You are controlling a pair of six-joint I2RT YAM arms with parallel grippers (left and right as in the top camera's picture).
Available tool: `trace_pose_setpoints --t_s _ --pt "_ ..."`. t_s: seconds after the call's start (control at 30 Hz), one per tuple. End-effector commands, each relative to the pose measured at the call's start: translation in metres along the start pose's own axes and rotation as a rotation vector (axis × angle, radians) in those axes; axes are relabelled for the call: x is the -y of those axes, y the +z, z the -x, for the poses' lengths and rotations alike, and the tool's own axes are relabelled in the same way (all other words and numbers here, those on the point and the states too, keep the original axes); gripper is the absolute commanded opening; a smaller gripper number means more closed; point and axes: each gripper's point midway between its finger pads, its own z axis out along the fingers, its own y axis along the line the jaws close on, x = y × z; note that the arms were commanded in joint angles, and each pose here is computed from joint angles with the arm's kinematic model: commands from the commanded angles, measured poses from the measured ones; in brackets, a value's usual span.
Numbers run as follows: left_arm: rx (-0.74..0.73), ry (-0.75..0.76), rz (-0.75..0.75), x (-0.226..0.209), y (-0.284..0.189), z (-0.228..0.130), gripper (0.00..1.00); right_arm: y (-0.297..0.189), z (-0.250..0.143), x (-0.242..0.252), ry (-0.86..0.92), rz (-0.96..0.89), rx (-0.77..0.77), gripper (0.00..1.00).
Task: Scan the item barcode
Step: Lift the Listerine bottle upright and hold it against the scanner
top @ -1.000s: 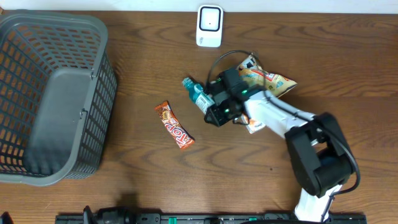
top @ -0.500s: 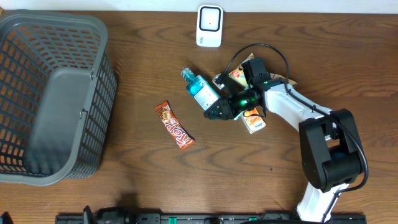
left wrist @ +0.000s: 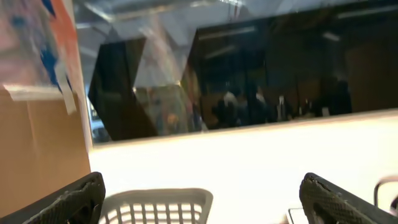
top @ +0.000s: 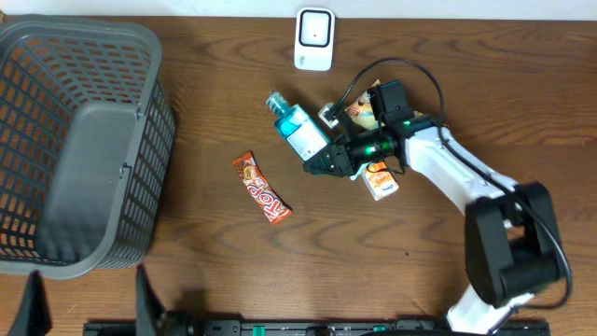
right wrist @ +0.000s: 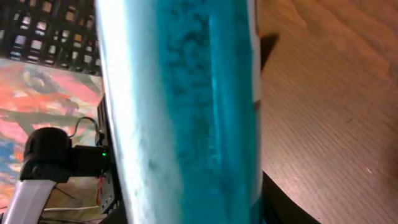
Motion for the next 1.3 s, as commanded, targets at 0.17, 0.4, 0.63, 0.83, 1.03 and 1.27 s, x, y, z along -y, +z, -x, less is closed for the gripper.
trace_pose_setpoints --t_s 0.17,0.4,0.63,0.83,1.03,1.27 --pt "-0.116 -0.001 0.077 -0.01 0.033 -0.073 0.99 -0.03 0.02 -0.04 -0.111 -0.023 0.057 0.01" --pt "-0.239 -0.041 0.076 -0.009 0.043 -0.132 0.99 -0.042 0.021 -0.021 -0.127 -0.216 0.053 0.01" --pt "-0.294 -0.152 0.078 -0.006 0.047 -0.162 0.99 -0.048 0.021 -0.001 -0.127 -0.342 0.044 0.01" --pt "-0.212 -0.193 -0.308 0.058 0.055 -0.164 0.99 -0.049 0.022 0.002 -0.127 -0.36 0.044 0.01" --pt "-0.215 -0.219 -0.493 0.093 0.047 -0.182 0.99 -0.051 0.021 0.007 -0.123 -0.386 0.04 0.01" --pt "-0.244 -0.215 -0.472 0.092 0.048 -0.195 0.99 -0.054 0.018 0.025 -0.143 -0.537 0.006 0.01"
